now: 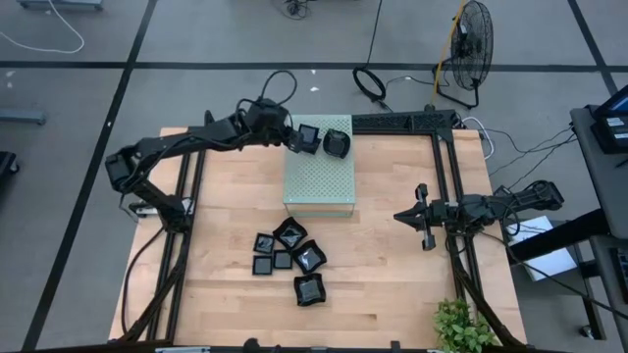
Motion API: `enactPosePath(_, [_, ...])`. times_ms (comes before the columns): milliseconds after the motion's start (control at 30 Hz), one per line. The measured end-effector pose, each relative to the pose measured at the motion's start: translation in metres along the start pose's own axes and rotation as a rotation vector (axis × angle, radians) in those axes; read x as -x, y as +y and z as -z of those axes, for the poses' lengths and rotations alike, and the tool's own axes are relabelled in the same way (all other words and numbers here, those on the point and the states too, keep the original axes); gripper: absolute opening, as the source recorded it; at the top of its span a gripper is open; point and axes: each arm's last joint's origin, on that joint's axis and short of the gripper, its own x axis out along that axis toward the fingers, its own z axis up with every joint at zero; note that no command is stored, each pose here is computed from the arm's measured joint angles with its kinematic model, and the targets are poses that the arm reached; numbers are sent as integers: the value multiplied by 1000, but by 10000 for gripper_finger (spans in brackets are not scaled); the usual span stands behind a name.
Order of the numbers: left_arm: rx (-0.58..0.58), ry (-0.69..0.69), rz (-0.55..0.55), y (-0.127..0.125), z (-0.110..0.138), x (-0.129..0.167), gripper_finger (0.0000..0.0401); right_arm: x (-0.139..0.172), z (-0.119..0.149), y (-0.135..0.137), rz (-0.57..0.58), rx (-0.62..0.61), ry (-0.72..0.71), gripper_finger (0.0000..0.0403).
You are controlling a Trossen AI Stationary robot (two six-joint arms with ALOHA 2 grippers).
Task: Pick & Place Mini shaped plates
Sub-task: Stack the black square plate on top of the other square plate on the shelf
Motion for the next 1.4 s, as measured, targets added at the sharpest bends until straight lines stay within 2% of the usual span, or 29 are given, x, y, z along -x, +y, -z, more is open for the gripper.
enactPosePath(200, [-17,33,-5,-2,5,0,14,0,0,0,0,0,0,8])
enactPosePath(433, [-56,36,6,-7,7,0,4,0,0,0,0,0,0,6])
enactPosePath(767, [-59,21,-21,-6,6,0,54,0,0,0,0,0,0,6])
enactPosePath(1000, [-61,22,-27,-6,7,0,61,0,0,0,0,0,0,7])
enactPosePath(1067, [-105,73,7,-8,11,2,61,0,0,0,0,0,1,6])
enactPosePath(1167, [-184,221,28,-11,26,6,61,0,0,0,0,0,0,8])
enactPosePath(1267, [-172,386,-45,-12,46,11,61,0,0,0,0,0,0,8])
enactPosePath(1400, [-187,430,-186,-28,65,31,61,0,0,0,0,0,0,6])
